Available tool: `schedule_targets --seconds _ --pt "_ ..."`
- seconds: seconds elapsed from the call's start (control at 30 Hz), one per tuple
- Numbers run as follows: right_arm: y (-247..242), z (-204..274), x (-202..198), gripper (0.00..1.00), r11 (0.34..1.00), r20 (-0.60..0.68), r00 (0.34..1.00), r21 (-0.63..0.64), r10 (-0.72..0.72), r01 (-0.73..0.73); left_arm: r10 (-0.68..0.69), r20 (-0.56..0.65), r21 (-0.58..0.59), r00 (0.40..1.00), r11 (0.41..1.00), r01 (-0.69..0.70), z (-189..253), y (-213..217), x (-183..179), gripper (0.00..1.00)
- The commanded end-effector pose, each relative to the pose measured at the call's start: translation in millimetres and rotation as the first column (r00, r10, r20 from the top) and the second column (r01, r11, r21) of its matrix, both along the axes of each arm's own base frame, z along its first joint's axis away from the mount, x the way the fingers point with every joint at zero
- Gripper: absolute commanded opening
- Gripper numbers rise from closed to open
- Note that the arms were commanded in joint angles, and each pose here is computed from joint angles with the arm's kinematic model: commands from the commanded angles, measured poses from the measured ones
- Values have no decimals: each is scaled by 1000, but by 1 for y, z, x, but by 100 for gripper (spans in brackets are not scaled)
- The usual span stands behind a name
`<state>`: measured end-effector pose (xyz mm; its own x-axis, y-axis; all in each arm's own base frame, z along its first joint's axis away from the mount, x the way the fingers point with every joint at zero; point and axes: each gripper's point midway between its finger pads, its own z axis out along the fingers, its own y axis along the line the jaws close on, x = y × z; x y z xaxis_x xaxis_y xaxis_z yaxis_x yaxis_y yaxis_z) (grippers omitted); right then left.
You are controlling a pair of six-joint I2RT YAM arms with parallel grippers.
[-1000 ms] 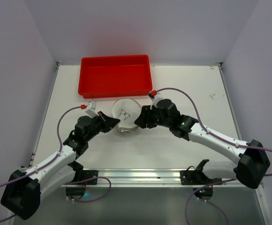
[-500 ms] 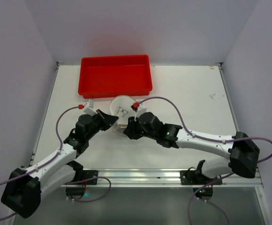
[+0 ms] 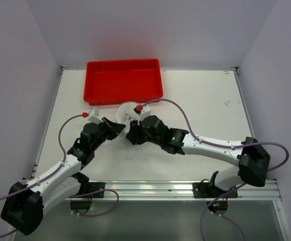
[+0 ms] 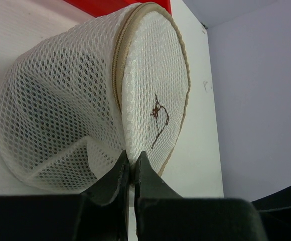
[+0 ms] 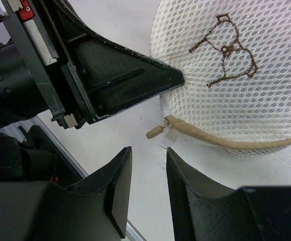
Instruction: Unzip the laundry bag and remove the bra
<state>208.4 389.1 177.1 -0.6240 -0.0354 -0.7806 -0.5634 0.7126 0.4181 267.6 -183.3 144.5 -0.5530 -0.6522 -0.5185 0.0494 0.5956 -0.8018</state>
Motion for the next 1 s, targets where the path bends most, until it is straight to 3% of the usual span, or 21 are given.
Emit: schedule_targets --seconds 0.0,0.97 --pt "15 14 -1 36 999 -11 1000 53 -10 10 29 40 -22 999 999 -28 19 0 9 0" --pt "26 -8 22 31 983 41 987 -91 -155 159 95 33 -29 995 995 -94 20 13 7 0"
